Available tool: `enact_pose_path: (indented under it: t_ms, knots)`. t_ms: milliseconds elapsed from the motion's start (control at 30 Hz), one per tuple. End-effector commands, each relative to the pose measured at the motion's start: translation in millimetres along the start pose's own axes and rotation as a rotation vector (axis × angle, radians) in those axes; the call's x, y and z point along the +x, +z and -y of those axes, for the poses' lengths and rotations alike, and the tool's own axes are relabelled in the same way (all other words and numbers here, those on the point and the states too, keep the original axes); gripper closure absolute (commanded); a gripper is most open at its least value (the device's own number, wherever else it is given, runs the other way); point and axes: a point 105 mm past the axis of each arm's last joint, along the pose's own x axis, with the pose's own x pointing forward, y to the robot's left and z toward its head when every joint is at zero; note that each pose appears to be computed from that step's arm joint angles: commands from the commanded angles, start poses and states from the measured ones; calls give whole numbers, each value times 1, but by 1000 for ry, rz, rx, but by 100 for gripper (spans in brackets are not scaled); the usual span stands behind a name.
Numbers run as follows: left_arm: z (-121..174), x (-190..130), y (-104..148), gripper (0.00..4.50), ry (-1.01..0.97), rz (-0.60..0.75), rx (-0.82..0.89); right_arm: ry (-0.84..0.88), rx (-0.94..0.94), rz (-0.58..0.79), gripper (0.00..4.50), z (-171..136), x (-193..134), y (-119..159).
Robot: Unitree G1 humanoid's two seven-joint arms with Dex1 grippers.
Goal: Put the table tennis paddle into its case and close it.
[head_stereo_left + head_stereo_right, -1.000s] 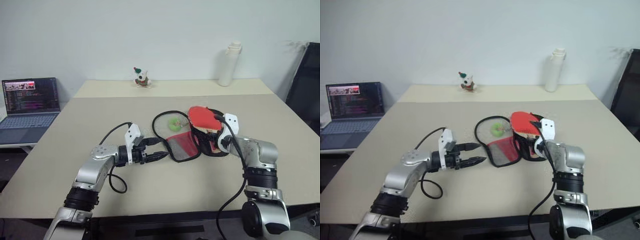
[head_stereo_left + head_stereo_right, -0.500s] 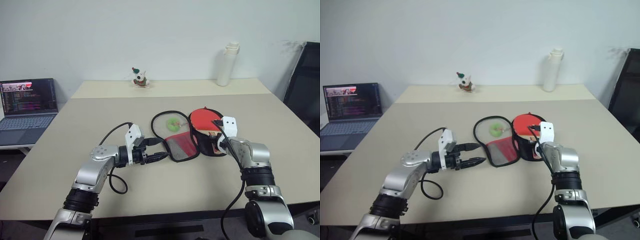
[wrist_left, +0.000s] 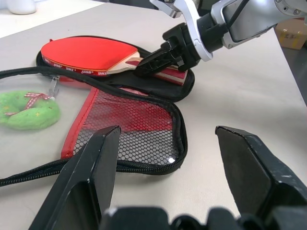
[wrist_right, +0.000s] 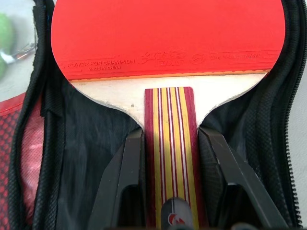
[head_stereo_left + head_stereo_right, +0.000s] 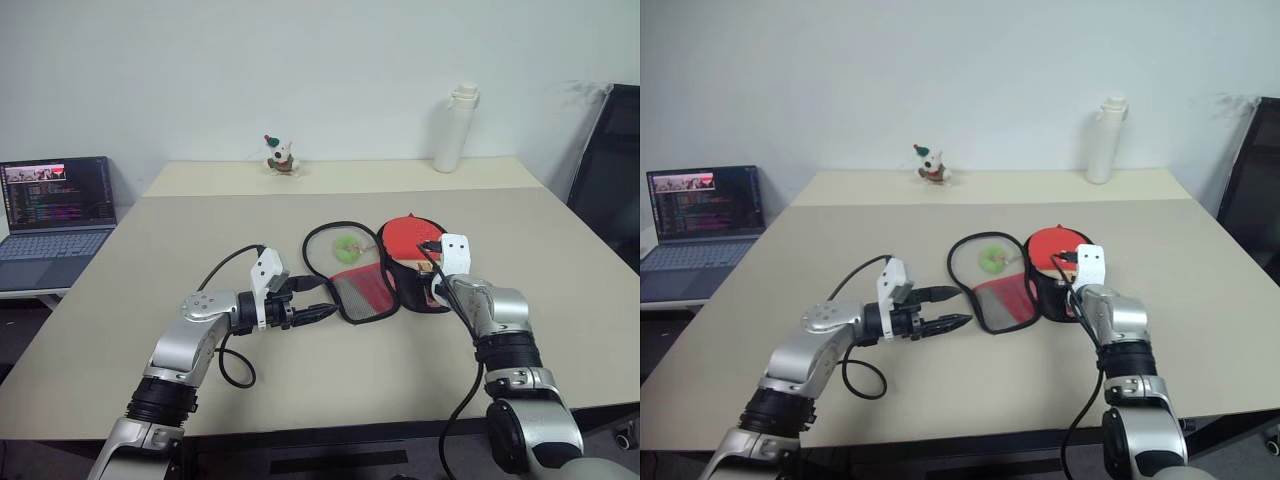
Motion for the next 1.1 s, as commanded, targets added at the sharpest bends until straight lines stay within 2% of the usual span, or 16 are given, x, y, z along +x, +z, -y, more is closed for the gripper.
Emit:
enact_pose_path:
  t_ms: [33,67,300,400,533,633,733,1100]
  knots:
    - [3,-1,13,105,-8,31,44,25,-5,75,339,-9,-3,20]
    - [3,-1,13,105,-8,30,44,25,-3,81,339,-9,-3,21]
    - [2,-1,13,105,-3,31,45,77,-4,115,110,-17,-12,28]
    - [-4,-1,15,105,39,38,55,222,-44,164,5,-37,-30,38]
    - [-30,-4,5,105,203,-32,84,413,-255,259,5,-53,-68,49]
    - [-50,-9,-10,105,309,-100,84,498,-289,269,5,-45,-94,47]
    - [-57,-9,-18,105,334,-121,72,601,-282,271,5,-46,-117,45]
    - [-68,-10,-35,105,342,-173,55,571,-306,246,5,-33,-126,37]
